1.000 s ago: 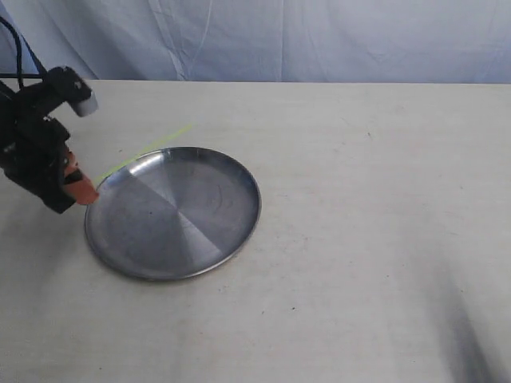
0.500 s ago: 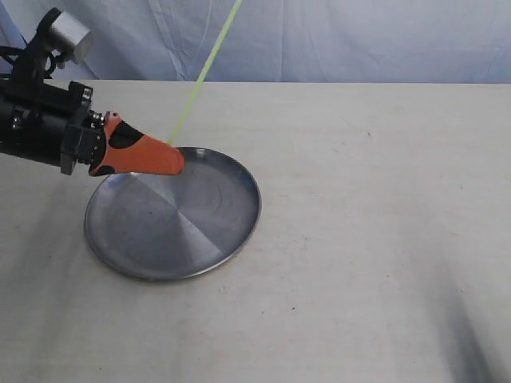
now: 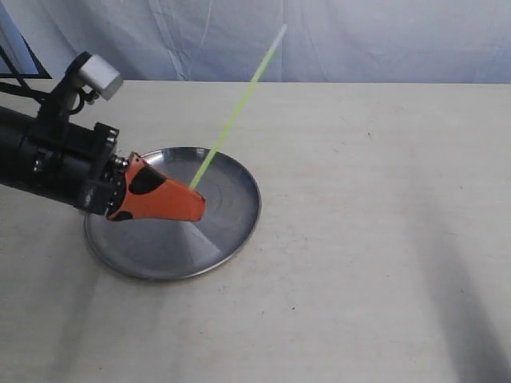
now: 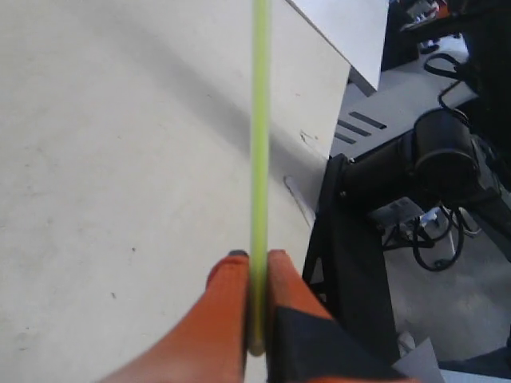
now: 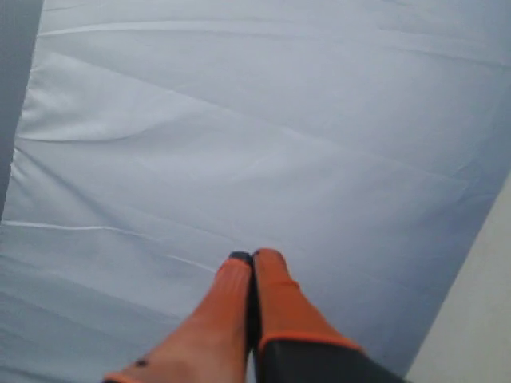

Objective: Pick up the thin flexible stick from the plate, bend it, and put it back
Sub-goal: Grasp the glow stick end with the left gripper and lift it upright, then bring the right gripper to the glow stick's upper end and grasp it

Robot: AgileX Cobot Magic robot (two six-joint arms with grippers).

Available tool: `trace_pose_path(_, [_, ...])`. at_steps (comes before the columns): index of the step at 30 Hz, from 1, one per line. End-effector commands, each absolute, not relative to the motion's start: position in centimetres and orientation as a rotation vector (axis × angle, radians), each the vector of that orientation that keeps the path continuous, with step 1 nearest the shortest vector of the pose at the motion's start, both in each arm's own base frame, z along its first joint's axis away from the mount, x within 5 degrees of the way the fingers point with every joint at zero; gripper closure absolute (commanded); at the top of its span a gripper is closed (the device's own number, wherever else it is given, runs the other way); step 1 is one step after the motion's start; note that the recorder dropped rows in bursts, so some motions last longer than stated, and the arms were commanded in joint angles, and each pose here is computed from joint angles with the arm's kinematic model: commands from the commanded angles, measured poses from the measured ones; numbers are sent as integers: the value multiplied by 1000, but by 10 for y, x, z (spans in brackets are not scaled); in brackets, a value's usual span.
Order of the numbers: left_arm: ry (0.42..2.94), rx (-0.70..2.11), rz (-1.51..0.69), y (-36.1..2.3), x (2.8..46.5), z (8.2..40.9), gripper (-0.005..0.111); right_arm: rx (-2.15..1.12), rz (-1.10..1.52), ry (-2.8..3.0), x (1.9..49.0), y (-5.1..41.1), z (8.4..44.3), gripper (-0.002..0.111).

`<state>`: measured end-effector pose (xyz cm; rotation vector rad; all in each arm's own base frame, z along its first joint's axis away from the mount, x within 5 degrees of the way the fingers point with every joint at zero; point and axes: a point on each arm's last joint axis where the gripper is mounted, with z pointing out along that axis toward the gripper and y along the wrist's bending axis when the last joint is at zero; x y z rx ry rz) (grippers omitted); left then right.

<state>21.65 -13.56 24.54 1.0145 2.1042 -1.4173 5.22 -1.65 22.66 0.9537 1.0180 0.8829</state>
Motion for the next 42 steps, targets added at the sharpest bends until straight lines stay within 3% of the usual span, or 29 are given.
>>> trace_pose_path(1, [2068, 1079, -1463, -148, 207, 247, 107, 972, 983, 1178, 53, -4, 231, 107])
trace_pose_path(8, [2062, 1102, -1474, -153, 204, 247, 107, 756, 898, 1367, 51, 8, 275, 103])
trace_pose_path(17, [2064, 1108, -1471, -153, 203, 247, 107, 559, 900, 1705, 101, 26, 317, 43])
trace_pose_path(29, [2059, 1093, -1479, -153, 204, 248, 107, 217, 1332, 1876, 201, 65, 313, 45])
trace_pose_path(42, [2052, 1077, -1488, -154, 204, 249, 107, -111, 1345, 1831, 210, 75, 317, 45])
